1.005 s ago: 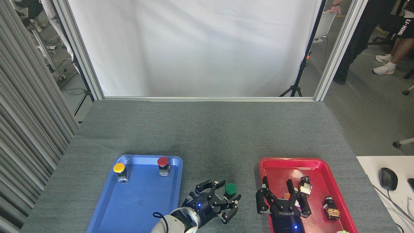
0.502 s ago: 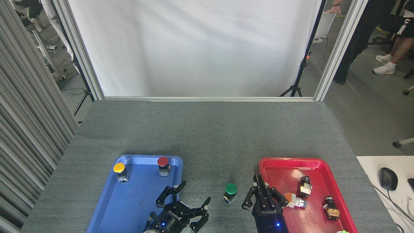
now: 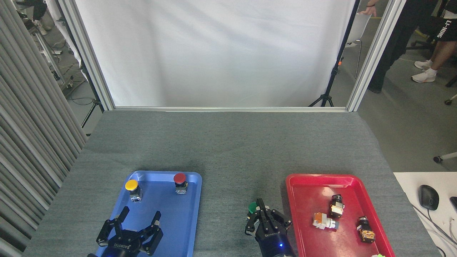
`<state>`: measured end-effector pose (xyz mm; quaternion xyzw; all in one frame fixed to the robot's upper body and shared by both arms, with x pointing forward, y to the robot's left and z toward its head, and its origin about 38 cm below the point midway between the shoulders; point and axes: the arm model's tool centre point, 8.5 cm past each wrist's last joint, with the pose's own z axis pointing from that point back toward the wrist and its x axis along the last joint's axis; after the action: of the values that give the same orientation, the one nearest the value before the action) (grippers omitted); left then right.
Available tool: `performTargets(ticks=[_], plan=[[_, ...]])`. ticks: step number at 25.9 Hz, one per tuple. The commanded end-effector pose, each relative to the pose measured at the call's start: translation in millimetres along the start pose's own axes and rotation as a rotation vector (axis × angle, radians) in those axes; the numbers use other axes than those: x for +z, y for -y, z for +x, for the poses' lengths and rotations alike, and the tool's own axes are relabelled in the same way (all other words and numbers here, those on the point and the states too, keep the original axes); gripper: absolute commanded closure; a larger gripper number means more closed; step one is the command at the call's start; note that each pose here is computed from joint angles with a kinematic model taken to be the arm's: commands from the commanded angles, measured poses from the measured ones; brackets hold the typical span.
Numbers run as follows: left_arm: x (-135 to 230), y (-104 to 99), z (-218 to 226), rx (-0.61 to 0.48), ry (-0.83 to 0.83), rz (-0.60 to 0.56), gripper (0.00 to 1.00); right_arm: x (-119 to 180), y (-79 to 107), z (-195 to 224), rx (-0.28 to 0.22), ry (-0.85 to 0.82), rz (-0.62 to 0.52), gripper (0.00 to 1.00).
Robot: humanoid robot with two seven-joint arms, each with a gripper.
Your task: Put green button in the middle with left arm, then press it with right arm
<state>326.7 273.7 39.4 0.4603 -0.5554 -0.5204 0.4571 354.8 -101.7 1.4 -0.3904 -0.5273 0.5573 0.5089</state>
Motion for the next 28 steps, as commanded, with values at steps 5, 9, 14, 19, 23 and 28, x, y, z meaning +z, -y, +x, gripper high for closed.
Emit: performTargets(ticks=[5, 9, 14, 19, 23, 28], plan=[[23.3, -26.8, -80.9, -0.031, -0.225, 0.071, 0.00, -0.3, -30.0, 3.3, 0.002, -0.009, 0.093, 1.00], [34.5, -29.3, -107.8, -0.030, -0.289, 0.061, 0.00, -2.8, -18.6, 2.2, 0.002, -0.028, 0.058, 1.00], [40.1, -16.8, -100.0, -0.005, -0.207, 0.029, 0.00, -6.3, 47.2, -3.5, -0.002, -0.055, -0.177, 1.00], [32.6, -21.0, -100.2, 0.008, -0.210, 0.049, 0.00, 9.1, 41.9, -33.1, -0.008, -0.146, -0.185, 0.82], [31.2, -20.7, -97.5, 0.009, -0.188, 0.048, 0.00, 34.4, 35.3, -69.1, -0.020, -0.240, -0.178, 0.10], [22.7, -23.6, -94.4, 0.020, -0.190, 0.063, 0.00, 61.9, 36.6, -108.2, 0.018, -0.277, -0.183, 0.00]])
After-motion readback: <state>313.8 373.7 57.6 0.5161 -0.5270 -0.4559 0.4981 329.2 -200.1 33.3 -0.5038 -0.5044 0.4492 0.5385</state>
